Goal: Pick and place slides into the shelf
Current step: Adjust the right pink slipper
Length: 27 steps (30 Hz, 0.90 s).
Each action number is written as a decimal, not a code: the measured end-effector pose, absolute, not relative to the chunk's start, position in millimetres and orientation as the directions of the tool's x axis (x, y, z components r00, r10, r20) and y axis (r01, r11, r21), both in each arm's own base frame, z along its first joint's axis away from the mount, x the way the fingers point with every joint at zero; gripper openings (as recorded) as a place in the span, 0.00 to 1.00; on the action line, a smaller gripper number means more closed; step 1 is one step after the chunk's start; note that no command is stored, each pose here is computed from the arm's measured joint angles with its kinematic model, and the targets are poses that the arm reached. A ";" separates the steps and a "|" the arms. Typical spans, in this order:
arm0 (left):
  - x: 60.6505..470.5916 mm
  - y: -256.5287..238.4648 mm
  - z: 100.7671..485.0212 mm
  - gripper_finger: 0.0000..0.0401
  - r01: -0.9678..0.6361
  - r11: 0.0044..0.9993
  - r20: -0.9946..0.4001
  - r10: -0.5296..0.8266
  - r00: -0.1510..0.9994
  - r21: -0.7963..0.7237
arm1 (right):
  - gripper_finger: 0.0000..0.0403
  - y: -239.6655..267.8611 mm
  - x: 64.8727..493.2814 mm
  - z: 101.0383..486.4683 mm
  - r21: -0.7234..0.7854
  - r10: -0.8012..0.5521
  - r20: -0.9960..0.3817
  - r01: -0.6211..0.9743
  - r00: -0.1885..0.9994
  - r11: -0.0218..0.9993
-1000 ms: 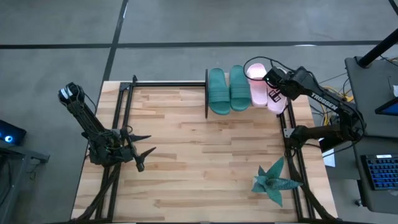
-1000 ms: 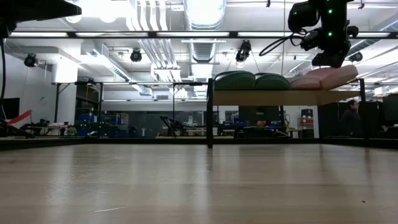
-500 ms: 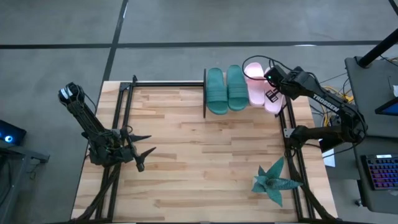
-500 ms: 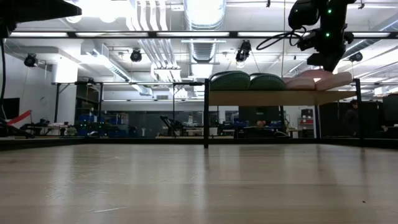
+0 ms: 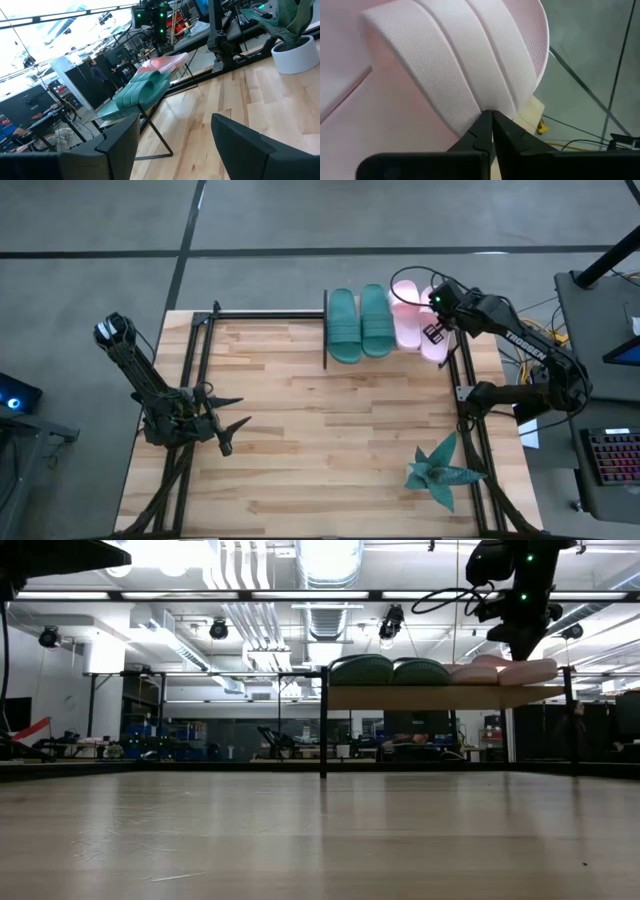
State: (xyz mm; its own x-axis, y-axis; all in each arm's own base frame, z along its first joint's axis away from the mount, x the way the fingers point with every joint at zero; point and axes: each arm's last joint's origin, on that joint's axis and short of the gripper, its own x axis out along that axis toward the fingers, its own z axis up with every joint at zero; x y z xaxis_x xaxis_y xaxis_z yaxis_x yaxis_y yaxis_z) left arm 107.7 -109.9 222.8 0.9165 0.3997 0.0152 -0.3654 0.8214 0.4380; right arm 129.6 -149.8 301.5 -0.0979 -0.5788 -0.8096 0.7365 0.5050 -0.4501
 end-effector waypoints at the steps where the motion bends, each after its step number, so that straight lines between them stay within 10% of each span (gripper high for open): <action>1: 107.7 -109.9 222.7 0.58 -0.365 0.821 0.015 0.400 0.917 0.438 | 0.02 -149.6 129.5 301.5 -0.443 -0.575 -0.813 0.739 -0.093 0.507; 27: 107.7 -109.9 222.7 0.58 -0.366 0.823 0.015 0.400 0.916 0.434 | 0.12 -133.7 116.0 337.6 -0.393 -0.652 -0.754 0.741 0.079 0.545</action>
State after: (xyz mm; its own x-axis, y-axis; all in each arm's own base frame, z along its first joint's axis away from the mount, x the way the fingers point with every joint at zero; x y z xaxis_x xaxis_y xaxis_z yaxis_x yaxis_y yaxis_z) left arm 107.7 -109.9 222.7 0.9165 0.3998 0.0150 -0.3663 0.8234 0.4335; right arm 116.0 -133.7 337.6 0.0795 -0.6524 -0.7537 0.7406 0.5447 -0.3935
